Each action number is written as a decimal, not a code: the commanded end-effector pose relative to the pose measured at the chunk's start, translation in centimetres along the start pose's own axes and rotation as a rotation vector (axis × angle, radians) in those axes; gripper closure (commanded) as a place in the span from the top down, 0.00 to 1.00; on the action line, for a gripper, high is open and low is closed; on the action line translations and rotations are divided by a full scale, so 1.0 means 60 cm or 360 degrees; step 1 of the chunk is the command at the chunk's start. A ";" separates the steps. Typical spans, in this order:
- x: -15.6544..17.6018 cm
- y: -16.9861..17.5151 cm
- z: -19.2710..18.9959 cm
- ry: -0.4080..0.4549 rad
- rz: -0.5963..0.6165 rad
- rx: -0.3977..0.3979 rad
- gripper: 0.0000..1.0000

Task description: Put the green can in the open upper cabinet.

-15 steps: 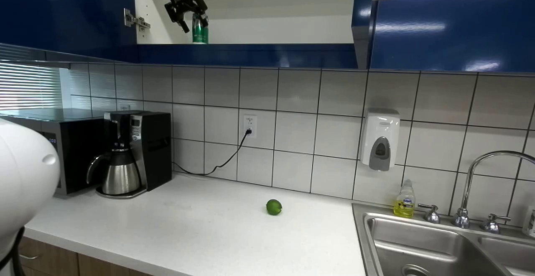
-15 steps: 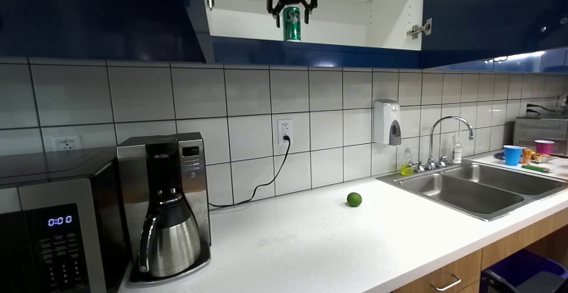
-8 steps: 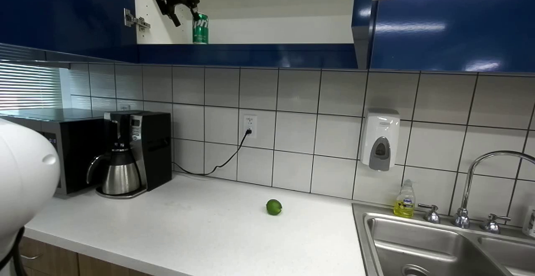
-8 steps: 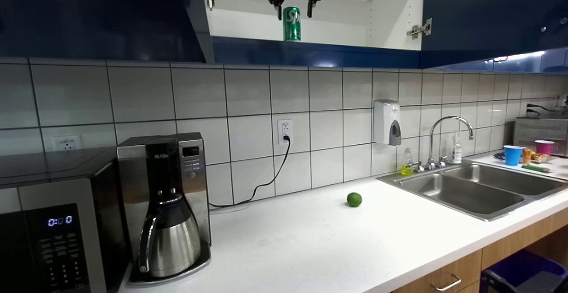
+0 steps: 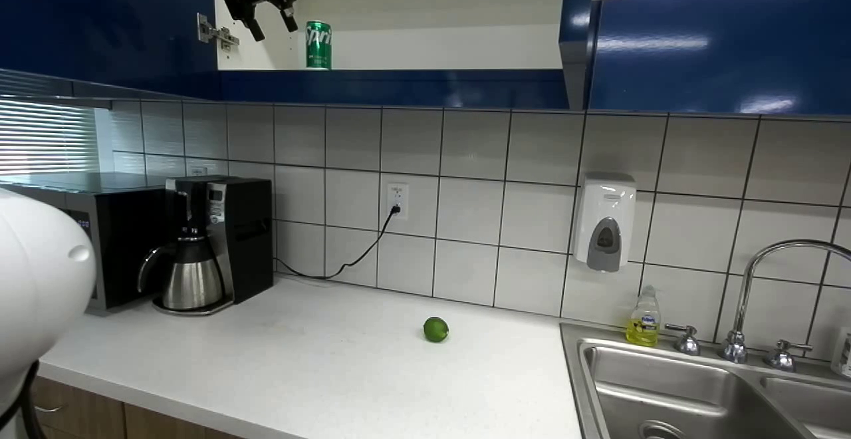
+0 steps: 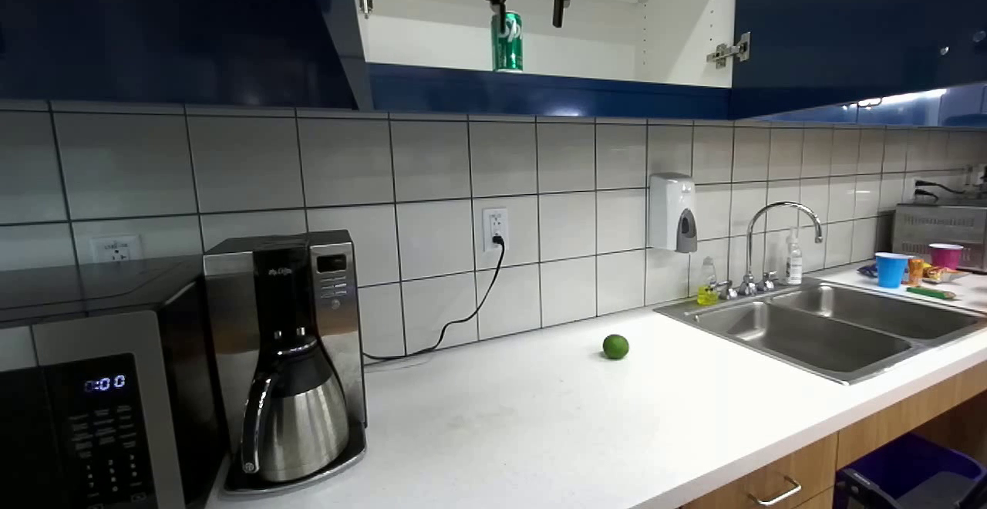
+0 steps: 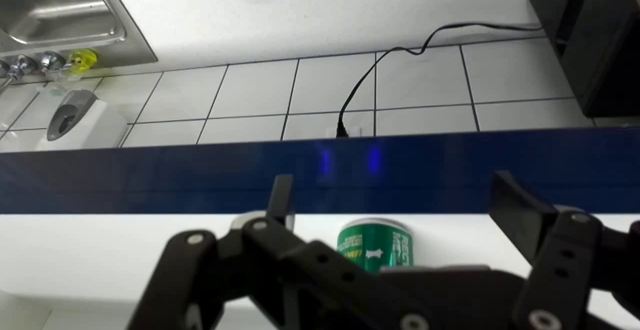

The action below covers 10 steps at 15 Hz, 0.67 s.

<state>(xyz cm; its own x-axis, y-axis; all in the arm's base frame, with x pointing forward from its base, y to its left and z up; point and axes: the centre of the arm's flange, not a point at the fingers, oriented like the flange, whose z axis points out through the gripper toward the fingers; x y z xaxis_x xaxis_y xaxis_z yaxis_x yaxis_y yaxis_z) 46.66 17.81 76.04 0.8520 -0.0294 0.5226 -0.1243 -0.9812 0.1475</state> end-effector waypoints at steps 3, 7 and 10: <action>-0.114 0.006 0.015 -0.0160 -0.0136 -0.0034 1.00; -0.167 0.002 0.053 -0.0272 -0.0197 -0.0065 1.00; -0.200 0.002 0.089 -0.0366 -0.0236 -0.0094 1.00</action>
<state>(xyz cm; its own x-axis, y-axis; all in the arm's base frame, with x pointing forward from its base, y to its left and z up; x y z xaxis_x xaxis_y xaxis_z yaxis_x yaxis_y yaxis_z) 41.18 17.96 67.71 0.9388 0.0359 0.3426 -0.0506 -0.9694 0.2403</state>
